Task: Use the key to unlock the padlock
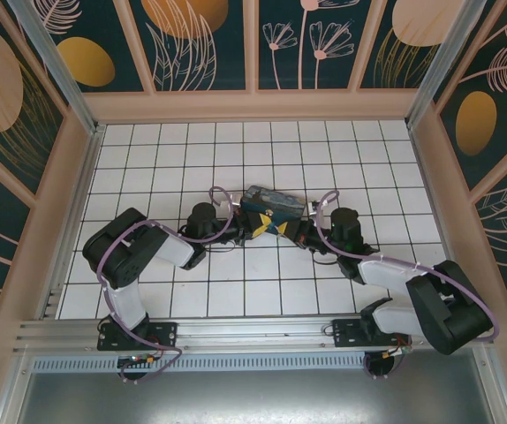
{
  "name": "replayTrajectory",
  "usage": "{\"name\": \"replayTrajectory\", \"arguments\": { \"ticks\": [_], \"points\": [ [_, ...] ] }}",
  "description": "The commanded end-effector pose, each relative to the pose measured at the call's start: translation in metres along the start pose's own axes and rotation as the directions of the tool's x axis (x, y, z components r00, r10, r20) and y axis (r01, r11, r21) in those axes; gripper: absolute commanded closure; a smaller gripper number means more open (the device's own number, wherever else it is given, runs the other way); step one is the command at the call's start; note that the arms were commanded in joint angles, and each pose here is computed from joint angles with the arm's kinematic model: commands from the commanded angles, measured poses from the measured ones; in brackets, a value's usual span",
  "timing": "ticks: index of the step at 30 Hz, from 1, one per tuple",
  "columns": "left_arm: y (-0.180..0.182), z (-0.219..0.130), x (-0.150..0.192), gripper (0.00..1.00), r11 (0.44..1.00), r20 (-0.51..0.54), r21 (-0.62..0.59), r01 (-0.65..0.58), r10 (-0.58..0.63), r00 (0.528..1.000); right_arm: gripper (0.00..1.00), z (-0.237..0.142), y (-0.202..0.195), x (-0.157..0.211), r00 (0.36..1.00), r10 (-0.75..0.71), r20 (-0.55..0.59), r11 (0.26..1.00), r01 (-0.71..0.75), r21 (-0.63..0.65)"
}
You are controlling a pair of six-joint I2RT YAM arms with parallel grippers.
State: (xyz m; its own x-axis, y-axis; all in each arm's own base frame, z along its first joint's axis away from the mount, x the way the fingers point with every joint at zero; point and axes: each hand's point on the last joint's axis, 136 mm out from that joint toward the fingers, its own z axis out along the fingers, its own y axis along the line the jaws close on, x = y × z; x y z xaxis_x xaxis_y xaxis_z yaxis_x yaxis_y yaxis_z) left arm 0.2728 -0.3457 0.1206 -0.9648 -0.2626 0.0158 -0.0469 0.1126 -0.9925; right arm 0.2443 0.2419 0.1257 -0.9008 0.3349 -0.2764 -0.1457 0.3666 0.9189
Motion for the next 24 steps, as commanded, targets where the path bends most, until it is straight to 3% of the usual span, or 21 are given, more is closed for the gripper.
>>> {"name": "replayTrajectory", "arguments": {
  "ticks": [1, 9, 18, 24],
  "points": [
    [-0.02, 0.004, 0.012, 1.0, 0.996, -0.064, 0.07, -0.054, 0.058, 0.996, 1.0, 0.002, 0.012, -0.001, 0.999, -0.051, 0.015, 0.998, 0.052, -0.048],
    [-0.024, 0.004, 0.013, 1.0, 0.995, -0.068, 0.086, -0.045, 0.051, 0.996, 1.0, 0.016, 0.005, 0.006, 0.997, -0.079, -0.004, 0.997, 0.079, 0.014],
    [-0.025, 0.003, 0.016, 1.0, 0.995, -0.077, 0.089, -0.048, 0.055, 0.996, 1.0, 0.004, 0.003, -0.014, 0.986, -0.099, 0.133, 0.993, 0.09, 0.073],
    [-0.024, 0.002, 0.016, 1.0, 0.995, -0.077, 0.087, -0.052, 0.058, 0.995, 1.0, 0.012, 0.023, -0.02, 0.953, -0.283, 0.107, 0.956, 0.271, 0.115]
  ]
}}
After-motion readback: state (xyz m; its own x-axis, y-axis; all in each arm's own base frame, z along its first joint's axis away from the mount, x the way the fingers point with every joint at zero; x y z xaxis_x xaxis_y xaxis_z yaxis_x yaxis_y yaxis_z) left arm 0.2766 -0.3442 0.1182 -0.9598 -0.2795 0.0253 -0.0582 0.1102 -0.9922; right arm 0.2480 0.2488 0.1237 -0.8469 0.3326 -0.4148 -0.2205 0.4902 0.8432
